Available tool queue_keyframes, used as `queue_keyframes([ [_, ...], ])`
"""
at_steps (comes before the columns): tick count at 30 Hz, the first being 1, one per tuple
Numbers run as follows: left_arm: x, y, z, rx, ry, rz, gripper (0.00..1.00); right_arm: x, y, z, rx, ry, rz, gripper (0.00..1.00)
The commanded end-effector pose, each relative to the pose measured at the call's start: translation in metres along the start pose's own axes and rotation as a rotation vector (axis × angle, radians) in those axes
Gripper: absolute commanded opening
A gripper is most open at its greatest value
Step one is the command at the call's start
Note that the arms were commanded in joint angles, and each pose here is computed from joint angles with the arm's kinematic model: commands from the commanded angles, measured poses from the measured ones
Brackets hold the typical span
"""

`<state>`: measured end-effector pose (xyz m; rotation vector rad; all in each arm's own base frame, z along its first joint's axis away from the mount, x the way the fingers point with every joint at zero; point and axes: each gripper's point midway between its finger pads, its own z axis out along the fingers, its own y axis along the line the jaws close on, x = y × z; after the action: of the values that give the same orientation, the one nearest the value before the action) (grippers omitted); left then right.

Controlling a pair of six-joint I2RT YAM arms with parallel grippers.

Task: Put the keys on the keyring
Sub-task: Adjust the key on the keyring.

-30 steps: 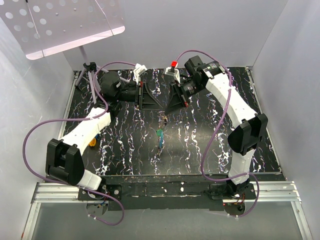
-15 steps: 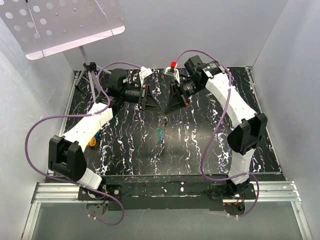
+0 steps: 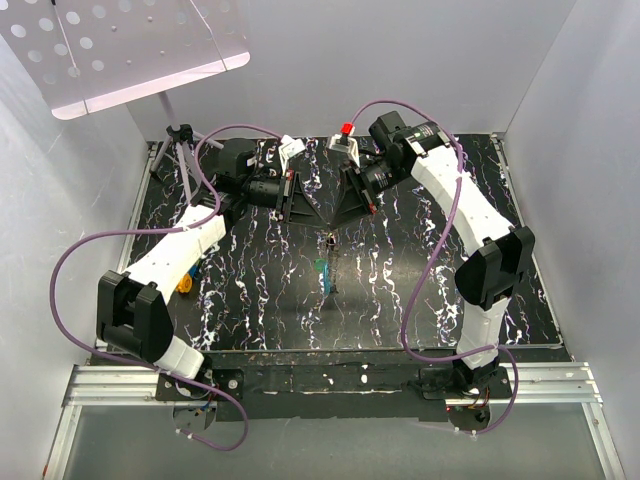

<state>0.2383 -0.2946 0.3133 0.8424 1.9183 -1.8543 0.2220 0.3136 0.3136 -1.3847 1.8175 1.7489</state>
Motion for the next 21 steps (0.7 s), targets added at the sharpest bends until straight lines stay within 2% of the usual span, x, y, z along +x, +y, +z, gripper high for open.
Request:
queue_keyframes([
  [1, -0.004, -0.017, 0.000, 0.042, 0.019, 0.052, 0.00, 0.000, 0.028, -0.002, -0.042, 0.000, 0.067, 0.01],
  [4, -0.007, -0.020, -0.001, 0.028, 0.004, 0.075, 0.00, -0.001, 0.028, -0.004, -0.033, 0.004, 0.062, 0.02],
  [8, -0.014, -0.025, -0.012, 0.022, -0.053, 0.078, 0.00, -0.006, 0.033, -0.009, -0.004, 0.003, 0.016, 0.24],
  [9, -0.023, -0.032, -0.015, 0.037, -0.096, 0.145, 0.00, -0.009, 0.033, -0.012, 0.007, -0.004, 0.003, 0.33],
  [10, -0.027, -0.036, -0.019, 0.048, -0.129, 0.178, 0.00, -0.013, 0.033, -0.017, 0.021, -0.014, -0.013, 0.36],
  [14, -0.036, -0.049, -0.030, 0.092, -0.262, 0.177, 0.00, -0.027, 0.033, -0.033, 0.070, -0.057, -0.060, 0.40],
  [21, -0.070, -0.074, -0.048, 0.230, -0.609, 0.203, 0.00, -0.044, 0.034, -0.042, 0.155, -0.134, -0.213, 0.41],
])
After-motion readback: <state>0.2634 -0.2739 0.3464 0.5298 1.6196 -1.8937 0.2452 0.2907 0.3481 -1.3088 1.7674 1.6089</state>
